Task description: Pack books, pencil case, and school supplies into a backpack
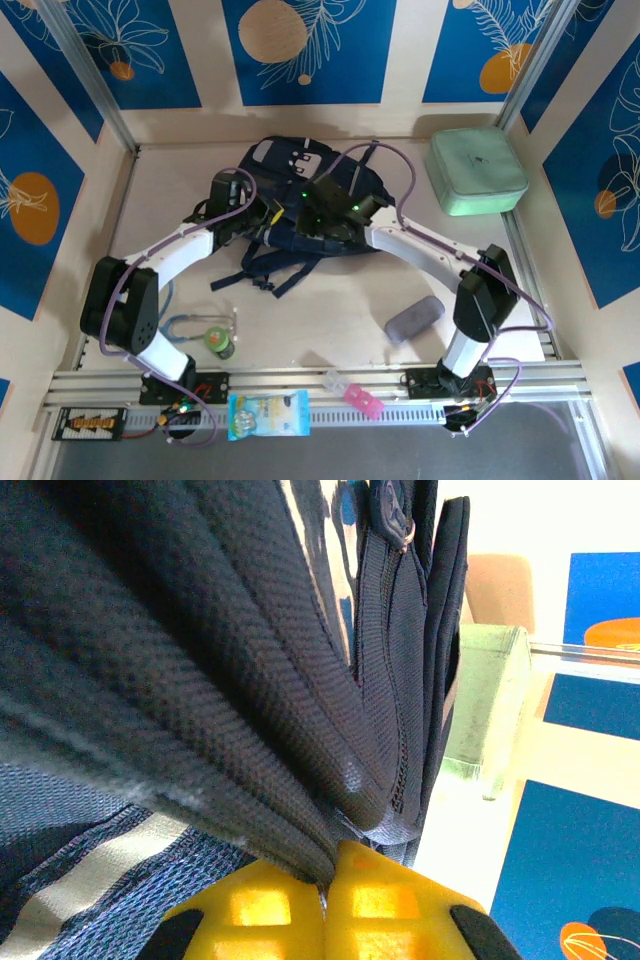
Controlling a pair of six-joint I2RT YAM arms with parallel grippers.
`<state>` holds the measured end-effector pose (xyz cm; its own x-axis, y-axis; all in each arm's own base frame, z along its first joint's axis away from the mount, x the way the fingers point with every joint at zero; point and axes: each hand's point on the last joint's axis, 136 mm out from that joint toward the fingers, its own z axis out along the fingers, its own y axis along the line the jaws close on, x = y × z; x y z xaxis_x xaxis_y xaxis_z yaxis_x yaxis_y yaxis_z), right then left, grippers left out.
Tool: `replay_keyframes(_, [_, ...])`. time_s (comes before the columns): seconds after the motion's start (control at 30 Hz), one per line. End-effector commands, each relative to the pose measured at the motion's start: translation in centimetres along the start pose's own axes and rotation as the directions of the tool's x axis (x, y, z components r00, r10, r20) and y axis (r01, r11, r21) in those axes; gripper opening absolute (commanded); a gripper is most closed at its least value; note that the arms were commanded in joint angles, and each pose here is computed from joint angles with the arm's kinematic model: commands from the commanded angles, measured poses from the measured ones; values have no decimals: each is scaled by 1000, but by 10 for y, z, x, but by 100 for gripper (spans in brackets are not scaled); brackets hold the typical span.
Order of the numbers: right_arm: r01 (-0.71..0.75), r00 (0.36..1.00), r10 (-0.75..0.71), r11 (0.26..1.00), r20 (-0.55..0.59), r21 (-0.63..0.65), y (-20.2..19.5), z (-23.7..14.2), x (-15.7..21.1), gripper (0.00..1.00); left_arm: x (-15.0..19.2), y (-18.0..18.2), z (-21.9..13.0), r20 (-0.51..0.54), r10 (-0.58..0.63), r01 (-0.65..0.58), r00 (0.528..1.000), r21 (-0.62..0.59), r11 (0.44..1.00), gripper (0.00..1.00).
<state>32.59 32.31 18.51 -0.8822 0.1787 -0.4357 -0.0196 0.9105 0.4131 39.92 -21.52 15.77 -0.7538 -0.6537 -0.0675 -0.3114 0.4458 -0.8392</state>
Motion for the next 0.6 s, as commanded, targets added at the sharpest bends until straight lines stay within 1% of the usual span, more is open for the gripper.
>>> replay_keyframes(0.0, [-85, 996, 86, 991, -6, 100, -7, 15, 0, 32, 4, -39, -4, -15, 40, -39, 999, 108, 993, 0])
replay_keyframes(0.17, [-90, 996, 91, 991, -6, 102, 3, 30, -4, 38, 6, -43, -6, -25, 25, -22, 999, 129, 991, 0])
replay_keyframes(0.27, [-93, 995, 96, 989, -18, 117, 4, 40, -2, 38, 7, -49, -7, -33, 16, -11, 999, 155, 988, 0])
replay_keyframes(0.33, [-100, 994, 104, 986, -26, 132, 3, 48, -1, 36, 7, -53, -8, -39, 9, -3, 999, 168, 986, 0])
replay_keyframes(0.4, [-104, 994, 109, 985, -29, 140, 2, 54, -1, 36, 8, -54, -9, -42, 8, 0, 999, 175, 985, 0])
replay_keyframes(0.57, [-109, 993, 116, 971, -20, 212, -5, 62, -3, 43, 9, -55, -10, -47, 8, 0, 999, 179, 984, 0])
